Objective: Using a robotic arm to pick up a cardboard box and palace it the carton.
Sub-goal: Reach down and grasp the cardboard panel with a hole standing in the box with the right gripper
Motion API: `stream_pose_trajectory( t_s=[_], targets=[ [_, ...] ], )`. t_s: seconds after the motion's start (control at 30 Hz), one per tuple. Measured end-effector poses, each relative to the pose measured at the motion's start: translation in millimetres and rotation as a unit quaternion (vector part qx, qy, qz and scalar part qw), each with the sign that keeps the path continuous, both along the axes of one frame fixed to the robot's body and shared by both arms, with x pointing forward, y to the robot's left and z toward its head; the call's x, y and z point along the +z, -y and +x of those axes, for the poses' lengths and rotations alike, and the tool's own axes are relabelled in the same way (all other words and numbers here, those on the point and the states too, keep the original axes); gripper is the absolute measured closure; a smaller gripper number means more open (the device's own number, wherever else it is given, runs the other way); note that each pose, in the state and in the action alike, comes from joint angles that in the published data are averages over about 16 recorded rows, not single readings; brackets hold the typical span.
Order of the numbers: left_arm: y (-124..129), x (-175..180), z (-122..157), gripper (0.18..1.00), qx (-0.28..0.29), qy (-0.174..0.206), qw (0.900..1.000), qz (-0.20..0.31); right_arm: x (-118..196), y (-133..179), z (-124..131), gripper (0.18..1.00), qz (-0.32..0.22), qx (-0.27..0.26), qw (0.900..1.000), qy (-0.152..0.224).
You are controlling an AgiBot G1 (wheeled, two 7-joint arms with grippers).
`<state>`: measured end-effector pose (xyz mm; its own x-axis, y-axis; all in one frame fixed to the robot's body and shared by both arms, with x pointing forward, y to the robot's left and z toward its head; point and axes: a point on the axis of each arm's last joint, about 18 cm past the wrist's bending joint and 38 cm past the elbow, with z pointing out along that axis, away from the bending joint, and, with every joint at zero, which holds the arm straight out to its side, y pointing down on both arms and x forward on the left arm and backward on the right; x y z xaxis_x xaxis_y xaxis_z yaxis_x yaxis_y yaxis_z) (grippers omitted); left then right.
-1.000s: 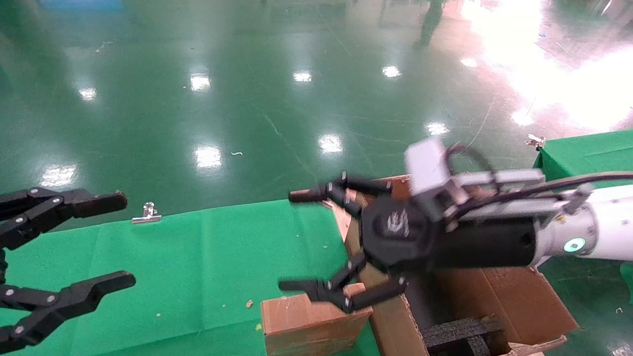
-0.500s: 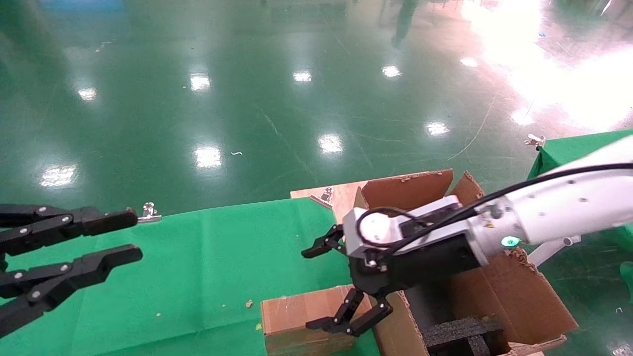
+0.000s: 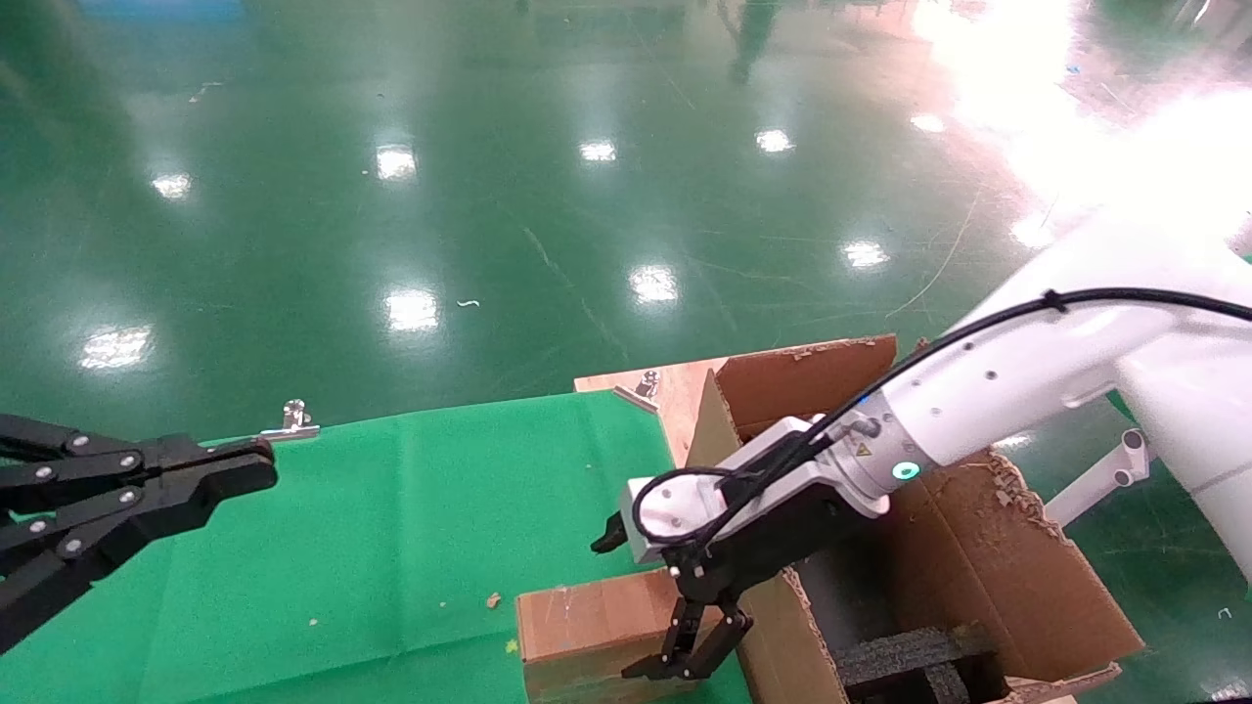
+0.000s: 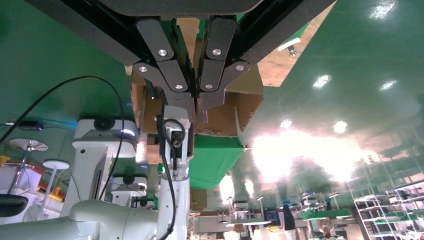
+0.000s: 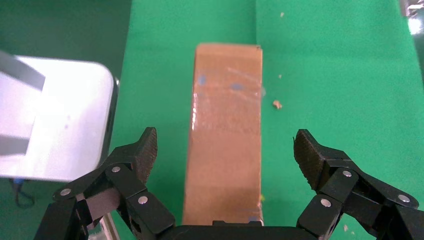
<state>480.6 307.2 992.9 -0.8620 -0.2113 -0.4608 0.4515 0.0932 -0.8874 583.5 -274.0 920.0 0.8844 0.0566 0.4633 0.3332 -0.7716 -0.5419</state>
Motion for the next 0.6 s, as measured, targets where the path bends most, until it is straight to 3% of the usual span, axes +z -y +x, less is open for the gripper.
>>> stream_pose_trajectory(
  t_s=[0.27, 0.6],
  targets=[
    [0.0, 0.0, 0.0, 0.981, 0.000, 0.000, 1.0000, 0.000, -4.0, -10.6, 14.0, 0.178, -0.065, 0.024, 0.998, 0.009],
    [-0.1, 0.0, 0.0, 0.982, 0.000, 0.000, 1.0000, 0.000, -4.0, -19.0, 23.6, 0.178, -0.110, 0.043, 0.993, 0.016]
  ],
)
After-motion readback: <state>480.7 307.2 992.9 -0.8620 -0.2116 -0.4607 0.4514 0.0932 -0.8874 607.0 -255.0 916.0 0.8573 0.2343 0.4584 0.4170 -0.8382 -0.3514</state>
